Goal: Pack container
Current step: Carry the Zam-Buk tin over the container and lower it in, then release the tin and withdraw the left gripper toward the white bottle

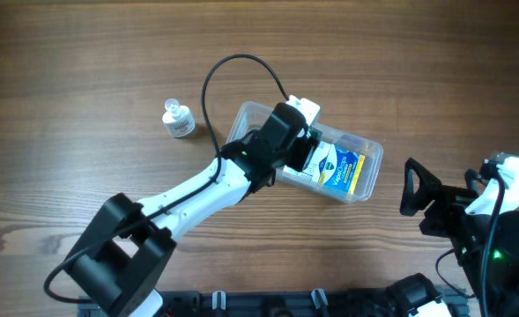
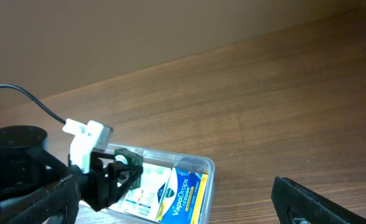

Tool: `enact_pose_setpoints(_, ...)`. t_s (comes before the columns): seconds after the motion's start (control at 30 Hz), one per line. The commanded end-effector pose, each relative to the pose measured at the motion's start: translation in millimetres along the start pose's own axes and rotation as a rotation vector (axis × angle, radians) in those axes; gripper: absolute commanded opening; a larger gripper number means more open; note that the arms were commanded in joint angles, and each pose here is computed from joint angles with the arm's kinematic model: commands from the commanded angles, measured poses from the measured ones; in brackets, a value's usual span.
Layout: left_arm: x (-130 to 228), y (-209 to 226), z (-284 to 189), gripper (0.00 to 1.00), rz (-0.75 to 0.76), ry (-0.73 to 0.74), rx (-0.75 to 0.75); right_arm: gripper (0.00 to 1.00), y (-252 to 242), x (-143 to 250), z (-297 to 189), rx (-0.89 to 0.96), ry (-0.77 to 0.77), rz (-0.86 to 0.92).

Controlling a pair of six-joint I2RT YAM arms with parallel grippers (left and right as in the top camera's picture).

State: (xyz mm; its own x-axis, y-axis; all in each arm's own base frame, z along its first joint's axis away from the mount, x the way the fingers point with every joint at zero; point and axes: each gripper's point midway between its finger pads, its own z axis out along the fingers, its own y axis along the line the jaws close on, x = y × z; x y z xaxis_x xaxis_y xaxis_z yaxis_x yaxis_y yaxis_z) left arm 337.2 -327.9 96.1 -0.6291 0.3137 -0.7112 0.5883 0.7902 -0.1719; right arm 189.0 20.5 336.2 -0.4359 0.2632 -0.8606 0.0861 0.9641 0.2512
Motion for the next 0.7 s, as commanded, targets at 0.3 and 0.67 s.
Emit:
enact_pose_setpoints(0.3, -2, -20, 2, 0.58, -0.022, -0.018, 0.026, 1.00, -2, -3, -2, 0.008, -0.015, 0.003)
enact_pose_setpoints(0.67, -32, -22, -21, 0.83, -0.024, -0.097, 0.038, 1.00, -2, -3, -2, 0.008, -0.015, 0.003)
